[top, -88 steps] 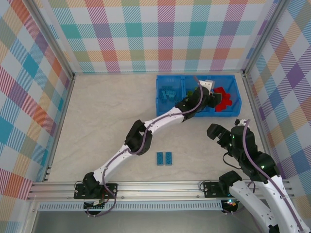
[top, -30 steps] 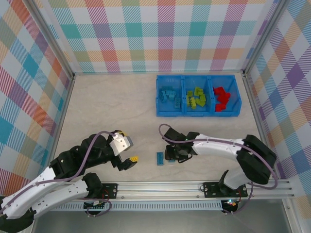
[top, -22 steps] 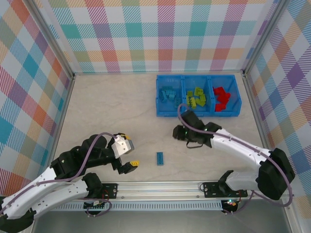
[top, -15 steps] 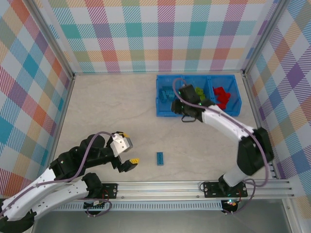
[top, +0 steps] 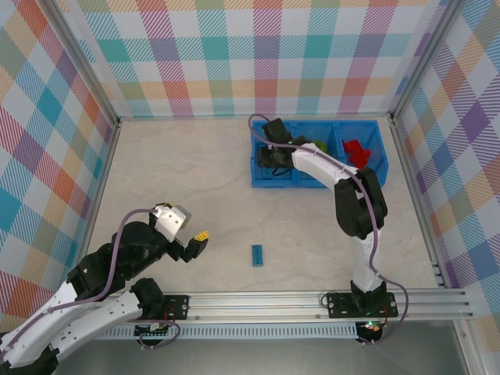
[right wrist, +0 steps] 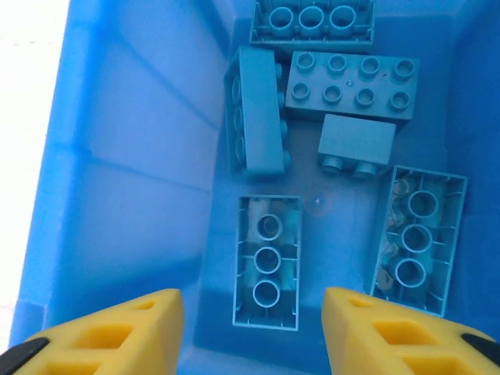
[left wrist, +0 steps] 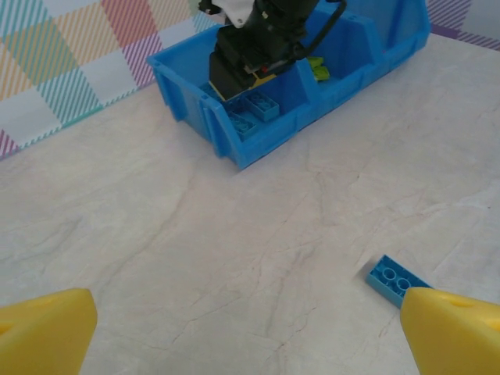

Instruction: Sort the legos into containers by color

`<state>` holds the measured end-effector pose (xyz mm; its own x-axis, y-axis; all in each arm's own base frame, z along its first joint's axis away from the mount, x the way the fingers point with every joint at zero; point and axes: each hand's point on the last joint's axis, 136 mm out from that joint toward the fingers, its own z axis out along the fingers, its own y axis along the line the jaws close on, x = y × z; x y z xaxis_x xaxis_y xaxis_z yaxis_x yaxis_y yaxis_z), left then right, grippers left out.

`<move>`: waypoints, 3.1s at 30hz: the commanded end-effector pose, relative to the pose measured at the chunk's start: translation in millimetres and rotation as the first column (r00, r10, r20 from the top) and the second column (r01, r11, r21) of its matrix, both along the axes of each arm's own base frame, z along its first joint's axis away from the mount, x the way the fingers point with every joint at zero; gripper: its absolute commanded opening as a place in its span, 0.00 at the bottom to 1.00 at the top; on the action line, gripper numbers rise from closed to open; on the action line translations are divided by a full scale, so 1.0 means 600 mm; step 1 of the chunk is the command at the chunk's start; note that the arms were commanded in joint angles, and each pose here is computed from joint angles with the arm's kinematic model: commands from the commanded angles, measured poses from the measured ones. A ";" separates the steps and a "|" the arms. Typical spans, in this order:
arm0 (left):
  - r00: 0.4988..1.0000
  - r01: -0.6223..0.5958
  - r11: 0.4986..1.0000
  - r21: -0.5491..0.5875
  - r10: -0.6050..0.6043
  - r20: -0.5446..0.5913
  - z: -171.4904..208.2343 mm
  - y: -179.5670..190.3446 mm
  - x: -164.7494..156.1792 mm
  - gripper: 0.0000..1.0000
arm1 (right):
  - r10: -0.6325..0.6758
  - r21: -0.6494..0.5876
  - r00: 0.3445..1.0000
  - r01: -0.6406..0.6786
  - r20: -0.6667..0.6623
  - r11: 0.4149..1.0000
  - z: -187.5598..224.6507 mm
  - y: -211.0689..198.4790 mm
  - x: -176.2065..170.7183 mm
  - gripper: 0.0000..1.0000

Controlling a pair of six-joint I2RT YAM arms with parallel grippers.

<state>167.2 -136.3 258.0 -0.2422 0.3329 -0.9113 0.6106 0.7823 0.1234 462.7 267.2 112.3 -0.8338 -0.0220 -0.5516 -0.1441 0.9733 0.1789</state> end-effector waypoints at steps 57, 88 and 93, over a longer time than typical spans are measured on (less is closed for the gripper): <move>0.925 0.364 0.917 0.163 -0.335 -0.181 -0.101 -0.072 -0.050 1.00 | 0.157 0.185 0.972 -0.124 -0.173 0.975 -0.013 0.043 -0.416 0.28; 0.958 -0.286 0.937 -0.202 0.282 -0.050 -0.019 -0.051 0.122 1.00 | -0.021 0.033 0.993 0.017 0.116 0.999 0.118 -0.004 0.015 0.58; 0.930 -0.367 0.913 -0.176 0.366 -0.040 -0.044 -0.046 0.151 1.00 | -0.017 0.065 0.978 0.004 0.206 0.998 0.199 -0.038 -0.036 0.69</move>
